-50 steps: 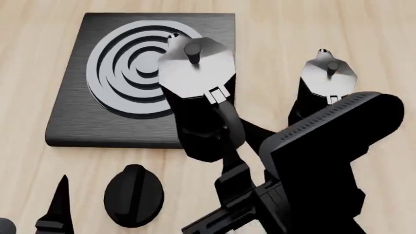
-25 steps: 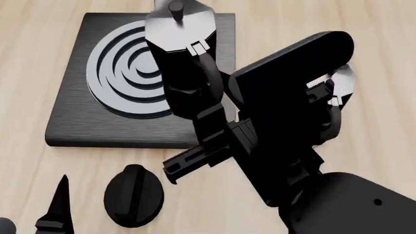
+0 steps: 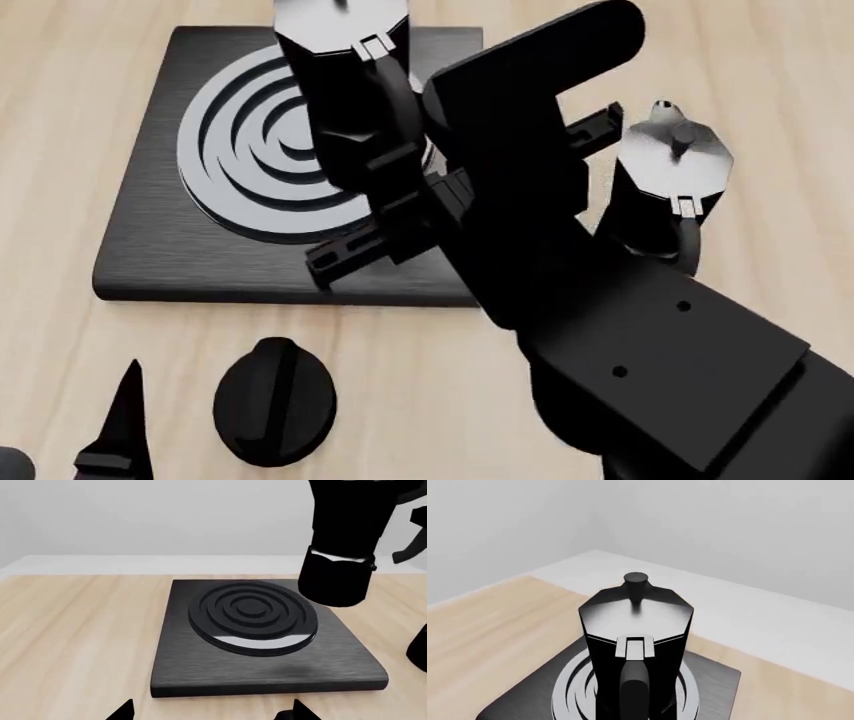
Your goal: Put the right moka pot on the stove.
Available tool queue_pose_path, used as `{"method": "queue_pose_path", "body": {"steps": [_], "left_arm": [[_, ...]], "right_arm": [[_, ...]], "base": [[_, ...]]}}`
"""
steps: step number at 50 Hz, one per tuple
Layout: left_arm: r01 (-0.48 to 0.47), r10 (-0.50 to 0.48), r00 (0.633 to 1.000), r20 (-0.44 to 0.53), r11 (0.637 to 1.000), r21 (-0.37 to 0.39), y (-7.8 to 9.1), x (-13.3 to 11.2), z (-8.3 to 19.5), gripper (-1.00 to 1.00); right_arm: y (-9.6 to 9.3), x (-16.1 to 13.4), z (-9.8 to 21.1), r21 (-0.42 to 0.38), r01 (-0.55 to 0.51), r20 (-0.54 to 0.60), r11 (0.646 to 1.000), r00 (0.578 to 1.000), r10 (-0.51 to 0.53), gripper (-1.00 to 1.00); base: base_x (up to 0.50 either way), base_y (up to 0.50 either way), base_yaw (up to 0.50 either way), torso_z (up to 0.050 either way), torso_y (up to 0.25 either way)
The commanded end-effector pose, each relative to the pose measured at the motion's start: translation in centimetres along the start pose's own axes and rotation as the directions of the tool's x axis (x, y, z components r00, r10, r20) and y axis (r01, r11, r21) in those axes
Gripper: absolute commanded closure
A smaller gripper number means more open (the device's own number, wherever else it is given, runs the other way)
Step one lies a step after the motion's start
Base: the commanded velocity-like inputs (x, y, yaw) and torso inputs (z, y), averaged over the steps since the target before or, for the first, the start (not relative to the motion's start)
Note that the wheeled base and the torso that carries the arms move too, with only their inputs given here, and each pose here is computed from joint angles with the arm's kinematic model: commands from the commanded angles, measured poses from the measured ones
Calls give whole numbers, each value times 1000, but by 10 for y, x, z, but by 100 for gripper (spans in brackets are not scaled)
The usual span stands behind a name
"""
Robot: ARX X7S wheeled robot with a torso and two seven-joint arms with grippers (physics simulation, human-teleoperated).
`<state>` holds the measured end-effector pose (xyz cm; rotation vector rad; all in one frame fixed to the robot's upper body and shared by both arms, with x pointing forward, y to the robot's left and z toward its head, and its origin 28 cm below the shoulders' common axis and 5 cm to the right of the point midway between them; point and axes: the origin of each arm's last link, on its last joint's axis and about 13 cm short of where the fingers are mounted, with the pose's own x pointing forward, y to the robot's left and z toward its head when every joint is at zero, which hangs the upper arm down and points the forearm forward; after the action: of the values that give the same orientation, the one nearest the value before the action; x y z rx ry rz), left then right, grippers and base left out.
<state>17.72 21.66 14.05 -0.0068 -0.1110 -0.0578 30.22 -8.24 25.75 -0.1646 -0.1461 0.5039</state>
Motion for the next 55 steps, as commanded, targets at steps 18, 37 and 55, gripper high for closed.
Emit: {"method": "queue_pose_path", "body": {"steps": [18,37,55], "left_arm": [[3,-3,1000,6,1000,8,0,-1,0,-100],[13,-13,1000,11,1000,5,0,-1,0,-100],[17,-17,1000,12,1000,5,-1,-1,0,-100]], "right_arm": [[-6,48,-7,-8,-21,54,1000,998,22,100],[-4,76,-19,-14,-43,51,999,998,44,100],[4,95,-30,-18,-87,58,996,994,88,100]], "base": [[0,0,0,0,1],[0,0,0,1,1],[0,0,0,0,1]]}}
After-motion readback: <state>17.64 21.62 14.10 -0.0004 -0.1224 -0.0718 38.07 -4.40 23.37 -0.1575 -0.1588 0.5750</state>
